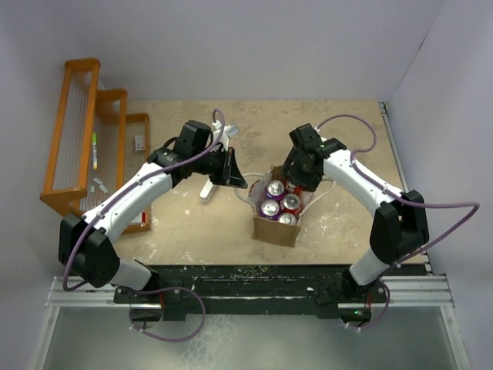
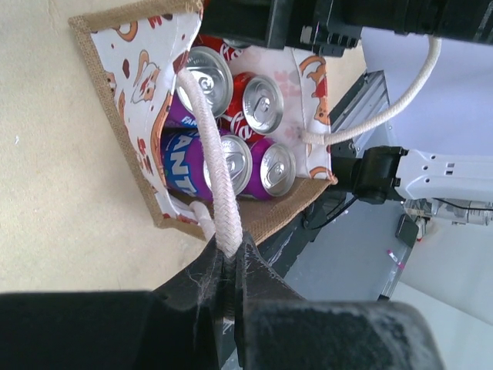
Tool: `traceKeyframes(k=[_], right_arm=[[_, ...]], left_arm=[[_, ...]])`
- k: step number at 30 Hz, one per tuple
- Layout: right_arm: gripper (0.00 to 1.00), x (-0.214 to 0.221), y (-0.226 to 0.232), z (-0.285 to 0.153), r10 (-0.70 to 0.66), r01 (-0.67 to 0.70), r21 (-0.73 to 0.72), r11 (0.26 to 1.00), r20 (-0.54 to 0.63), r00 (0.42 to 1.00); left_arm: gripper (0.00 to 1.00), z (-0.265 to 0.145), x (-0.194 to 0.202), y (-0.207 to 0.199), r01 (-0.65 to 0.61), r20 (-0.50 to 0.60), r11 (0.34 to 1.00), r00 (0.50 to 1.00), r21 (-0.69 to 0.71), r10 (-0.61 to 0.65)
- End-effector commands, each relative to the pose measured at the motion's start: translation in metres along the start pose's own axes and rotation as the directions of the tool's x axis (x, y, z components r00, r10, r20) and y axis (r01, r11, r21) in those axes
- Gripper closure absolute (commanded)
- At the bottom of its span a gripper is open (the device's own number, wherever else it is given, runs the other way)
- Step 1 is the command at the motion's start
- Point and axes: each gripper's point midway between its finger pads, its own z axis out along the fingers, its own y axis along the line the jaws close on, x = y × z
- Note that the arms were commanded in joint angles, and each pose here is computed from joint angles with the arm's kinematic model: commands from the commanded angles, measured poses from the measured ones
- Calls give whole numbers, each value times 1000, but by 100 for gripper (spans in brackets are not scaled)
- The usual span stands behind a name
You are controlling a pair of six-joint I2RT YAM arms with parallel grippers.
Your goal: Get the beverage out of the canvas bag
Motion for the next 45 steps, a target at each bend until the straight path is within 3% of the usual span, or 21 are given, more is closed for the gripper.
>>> traceKeyframes(k=[1, 21, 29, 33, 38, 45], right_arm=[[25, -14, 11, 4, -6, 6, -15, 1000, 20, 1000], [18, -4, -2, 58, -96, 97, 100, 990, -17, 995], [22, -3, -2, 61, -110, 111, 100, 989, -15, 994], [32, -8, 3, 55, -129, 128, 83, 988, 6, 992], [61, -26, 20, 31, -178, 177, 25, 984, 70, 981], [83, -44, 49, -16, -210, 230, -130, 964, 153, 966]], left_arm=[[100, -20, 2, -21, -32, 36, 997, 999, 65, 30], [100, -7, -2, -15, 18, 26, 998, 999, 67, -19], [100, -7, -11, -13, 4, 47, 999, 999, 45, -6], [100, -7, -12, -13, 4, 51, 999, 999, 37, -6], [100, -8, -13, -12, 6, 56, 1000, 998, 28, -8], [100, -12, -16, -11, 11, 84, 1000, 996, 3, -11]])
